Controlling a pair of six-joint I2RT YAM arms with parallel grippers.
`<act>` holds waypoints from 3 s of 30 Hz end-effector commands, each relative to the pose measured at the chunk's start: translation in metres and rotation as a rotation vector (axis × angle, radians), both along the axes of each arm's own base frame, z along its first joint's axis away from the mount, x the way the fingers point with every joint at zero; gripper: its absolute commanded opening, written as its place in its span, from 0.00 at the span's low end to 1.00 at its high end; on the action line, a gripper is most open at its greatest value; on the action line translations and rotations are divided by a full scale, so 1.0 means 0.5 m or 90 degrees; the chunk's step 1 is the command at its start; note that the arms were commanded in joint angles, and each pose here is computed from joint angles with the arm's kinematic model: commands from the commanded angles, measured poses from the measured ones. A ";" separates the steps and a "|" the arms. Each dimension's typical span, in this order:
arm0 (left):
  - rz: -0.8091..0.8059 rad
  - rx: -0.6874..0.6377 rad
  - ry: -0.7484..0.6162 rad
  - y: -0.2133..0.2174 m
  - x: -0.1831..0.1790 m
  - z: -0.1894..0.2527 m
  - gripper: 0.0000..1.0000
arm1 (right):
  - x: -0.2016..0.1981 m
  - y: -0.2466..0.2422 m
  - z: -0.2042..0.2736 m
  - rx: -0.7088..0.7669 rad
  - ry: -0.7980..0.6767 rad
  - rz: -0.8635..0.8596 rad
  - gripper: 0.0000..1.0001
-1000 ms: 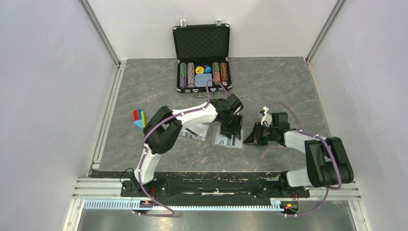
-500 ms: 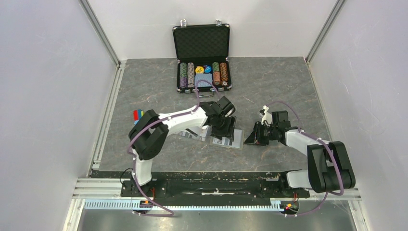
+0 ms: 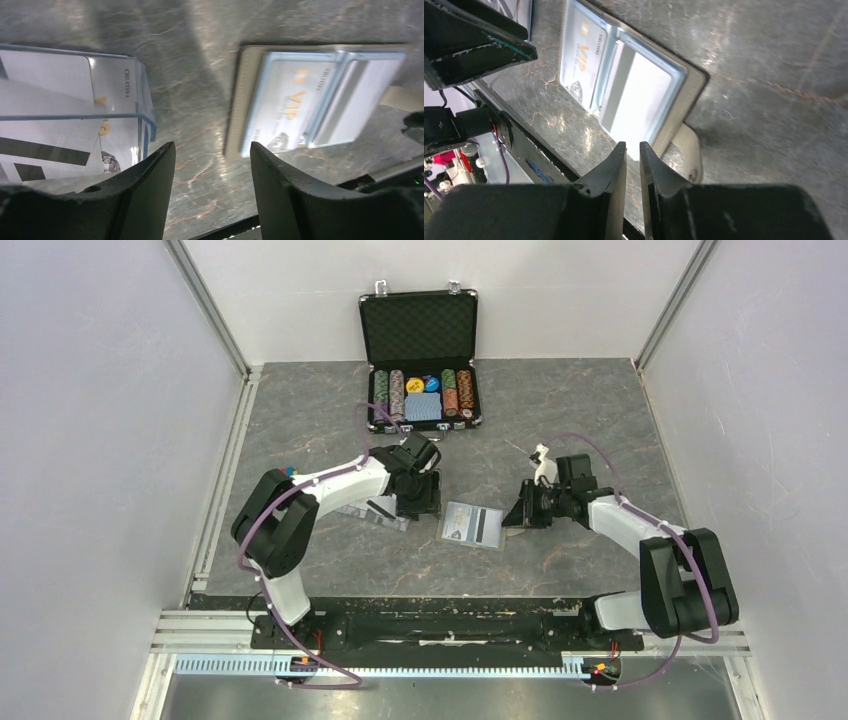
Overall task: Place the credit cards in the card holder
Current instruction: Insert the credit card into the card holder.
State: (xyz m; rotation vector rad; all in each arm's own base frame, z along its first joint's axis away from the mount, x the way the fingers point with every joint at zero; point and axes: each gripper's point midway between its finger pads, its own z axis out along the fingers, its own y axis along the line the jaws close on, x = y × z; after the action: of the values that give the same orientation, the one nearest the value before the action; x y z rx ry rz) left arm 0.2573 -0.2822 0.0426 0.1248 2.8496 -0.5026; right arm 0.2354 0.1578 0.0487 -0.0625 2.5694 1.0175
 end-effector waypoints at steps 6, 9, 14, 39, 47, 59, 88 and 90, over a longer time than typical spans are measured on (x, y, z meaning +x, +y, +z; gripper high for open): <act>-0.003 -0.041 -0.032 0.001 0.021 0.046 0.63 | 0.022 0.088 0.021 0.025 -0.017 0.070 0.09; -0.014 -0.127 -0.023 -0.054 0.019 0.062 0.59 | 0.023 0.114 0.021 0.044 -0.013 0.082 0.06; -0.040 -0.167 -0.005 -0.112 0.009 0.060 0.56 | 0.028 0.136 0.002 0.051 0.004 0.091 0.05; -0.110 -0.090 -0.017 -0.161 0.001 0.034 0.32 | 0.000 0.136 -0.078 0.027 0.069 0.094 0.03; -0.111 -0.126 -0.034 -0.180 0.003 0.076 0.29 | 0.000 0.138 -0.077 0.029 0.070 0.096 0.04; -0.160 -0.263 -0.054 -0.253 -0.017 0.165 0.29 | 0.003 0.139 -0.073 0.029 0.069 0.099 0.04; -0.162 -0.261 0.033 -0.295 -0.061 0.078 0.32 | 0.054 0.045 0.043 -0.145 -0.013 0.059 0.09; -0.167 -0.262 0.029 -0.297 -0.062 0.081 0.34 | 0.064 0.044 0.055 -0.147 -0.026 0.054 0.10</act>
State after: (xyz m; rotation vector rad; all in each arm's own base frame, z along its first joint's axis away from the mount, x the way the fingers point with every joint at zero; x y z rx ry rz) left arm 0.2339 -0.4147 0.0767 0.4082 2.7150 -1.0726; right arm 0.2469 0.1873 0.0529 -0.2142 2.7363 0.8212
